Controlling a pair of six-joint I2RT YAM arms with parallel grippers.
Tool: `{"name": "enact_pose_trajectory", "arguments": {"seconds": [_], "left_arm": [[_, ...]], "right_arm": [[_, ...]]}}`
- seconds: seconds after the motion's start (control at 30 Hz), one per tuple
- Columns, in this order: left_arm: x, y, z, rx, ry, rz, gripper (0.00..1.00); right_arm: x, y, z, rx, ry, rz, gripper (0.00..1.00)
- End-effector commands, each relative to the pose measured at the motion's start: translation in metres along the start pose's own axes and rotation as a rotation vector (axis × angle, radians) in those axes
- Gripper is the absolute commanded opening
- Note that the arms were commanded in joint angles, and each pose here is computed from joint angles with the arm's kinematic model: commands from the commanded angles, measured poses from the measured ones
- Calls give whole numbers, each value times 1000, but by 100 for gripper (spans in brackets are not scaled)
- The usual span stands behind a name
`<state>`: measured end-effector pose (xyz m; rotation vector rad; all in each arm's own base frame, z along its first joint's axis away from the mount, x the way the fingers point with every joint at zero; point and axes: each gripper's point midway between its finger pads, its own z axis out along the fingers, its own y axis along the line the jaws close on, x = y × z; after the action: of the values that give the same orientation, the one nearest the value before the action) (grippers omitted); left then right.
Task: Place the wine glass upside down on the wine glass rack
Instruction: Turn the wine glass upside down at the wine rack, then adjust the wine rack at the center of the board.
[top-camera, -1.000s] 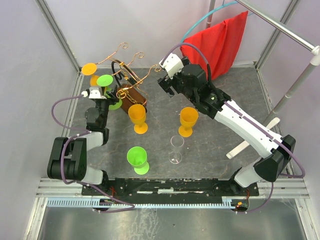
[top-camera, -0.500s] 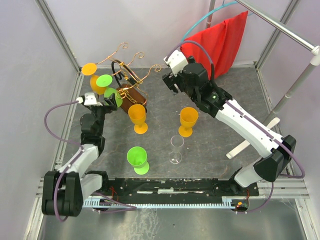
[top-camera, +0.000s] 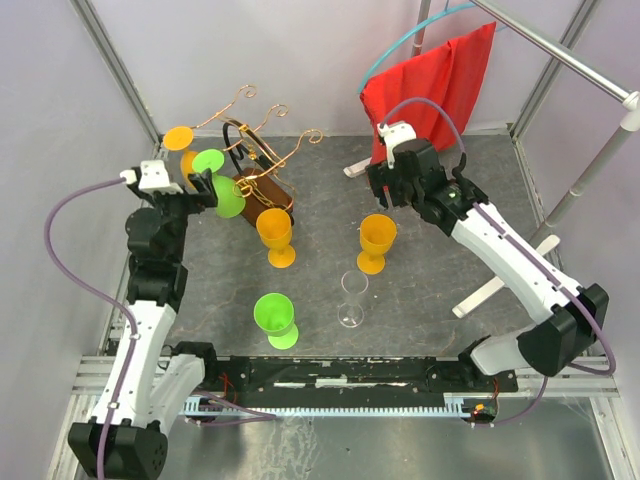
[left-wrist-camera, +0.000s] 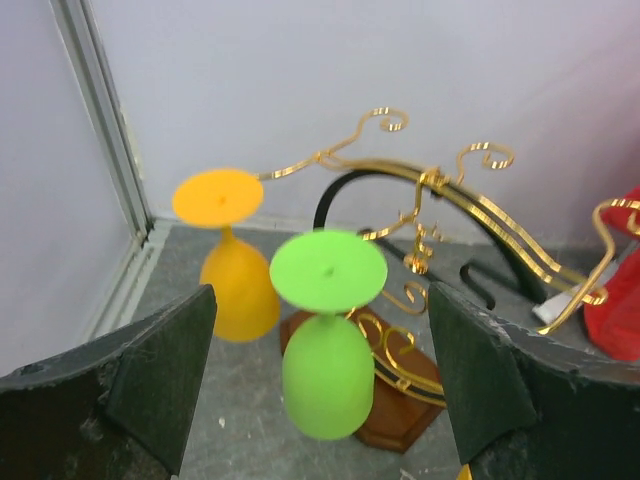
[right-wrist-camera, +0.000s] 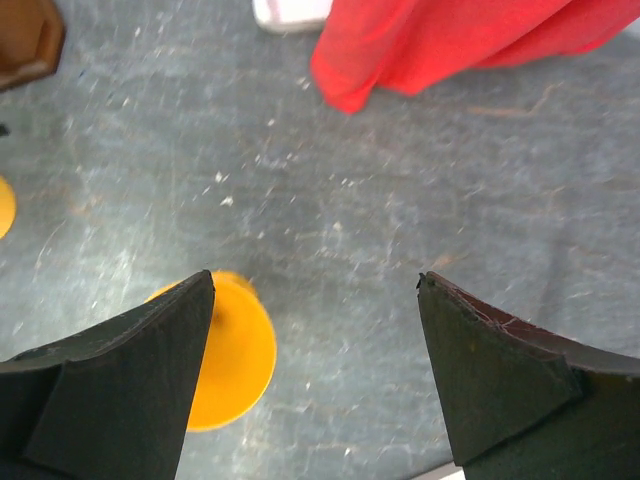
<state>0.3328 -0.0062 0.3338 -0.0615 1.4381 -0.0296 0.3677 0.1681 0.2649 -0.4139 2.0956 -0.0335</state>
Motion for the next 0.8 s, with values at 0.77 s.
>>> {"name": "enact_pose_trajectory", "arguments": {"seconds": [0.77], "left_arm": [[-114,-70,79,296,-128,-264,99]], "right_arm": [[91,47,-4,-196,199,145,65]]}}
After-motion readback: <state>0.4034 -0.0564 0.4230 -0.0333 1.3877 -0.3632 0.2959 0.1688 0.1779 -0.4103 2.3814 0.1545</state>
